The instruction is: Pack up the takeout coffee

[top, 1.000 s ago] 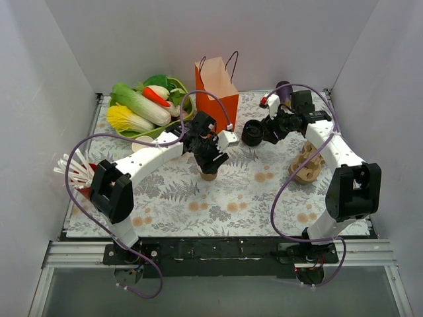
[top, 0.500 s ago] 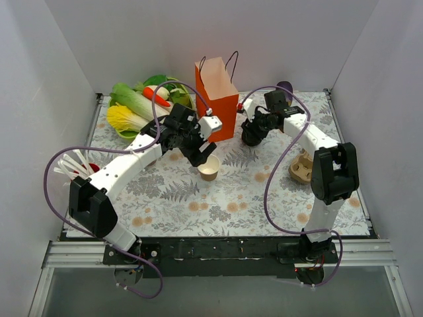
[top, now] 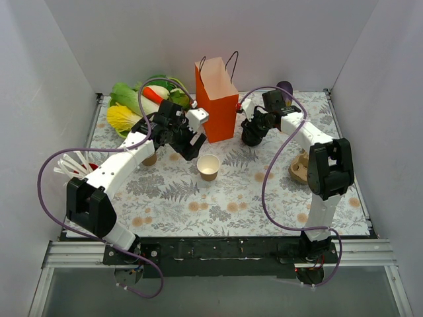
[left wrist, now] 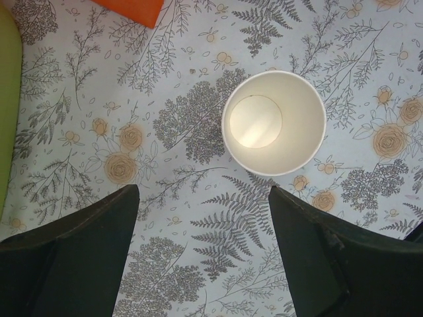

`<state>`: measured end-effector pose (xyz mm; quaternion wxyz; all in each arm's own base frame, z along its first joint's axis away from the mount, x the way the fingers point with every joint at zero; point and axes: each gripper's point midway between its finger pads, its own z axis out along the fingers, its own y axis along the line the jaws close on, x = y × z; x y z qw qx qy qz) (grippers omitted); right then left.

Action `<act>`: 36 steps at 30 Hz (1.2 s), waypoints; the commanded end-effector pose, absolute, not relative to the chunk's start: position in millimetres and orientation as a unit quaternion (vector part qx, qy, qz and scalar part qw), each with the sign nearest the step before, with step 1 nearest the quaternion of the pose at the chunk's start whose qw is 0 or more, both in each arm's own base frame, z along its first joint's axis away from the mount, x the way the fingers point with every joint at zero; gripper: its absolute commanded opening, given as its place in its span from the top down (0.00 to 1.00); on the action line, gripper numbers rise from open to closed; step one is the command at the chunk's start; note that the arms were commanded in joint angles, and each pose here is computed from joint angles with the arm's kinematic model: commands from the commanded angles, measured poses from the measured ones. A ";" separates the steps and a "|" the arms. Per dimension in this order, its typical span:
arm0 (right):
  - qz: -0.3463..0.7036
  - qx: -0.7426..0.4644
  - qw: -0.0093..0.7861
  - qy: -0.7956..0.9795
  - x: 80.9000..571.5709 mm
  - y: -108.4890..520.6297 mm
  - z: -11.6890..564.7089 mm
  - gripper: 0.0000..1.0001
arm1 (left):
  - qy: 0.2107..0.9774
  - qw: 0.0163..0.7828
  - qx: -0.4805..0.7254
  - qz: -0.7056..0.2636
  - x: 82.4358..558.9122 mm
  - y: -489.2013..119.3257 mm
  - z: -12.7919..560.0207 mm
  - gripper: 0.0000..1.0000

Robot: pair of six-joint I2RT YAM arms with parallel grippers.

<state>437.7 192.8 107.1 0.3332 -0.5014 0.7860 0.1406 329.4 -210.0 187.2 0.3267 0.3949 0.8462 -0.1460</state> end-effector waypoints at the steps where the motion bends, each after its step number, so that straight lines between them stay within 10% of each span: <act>1: 0.125 -0.505 0.362 0.774 454.0 197.3 122.7 0.49 | 0.836 0.350 0.395 -0.152 334.4 -215.0 201.0 0.20; 36: 0.174 -0.515 0.381 0.748 416.3 206.6 193.5 0.99 | 0.791 0.373 0.456 -0.165 330.0 -222.0 203.2 0.23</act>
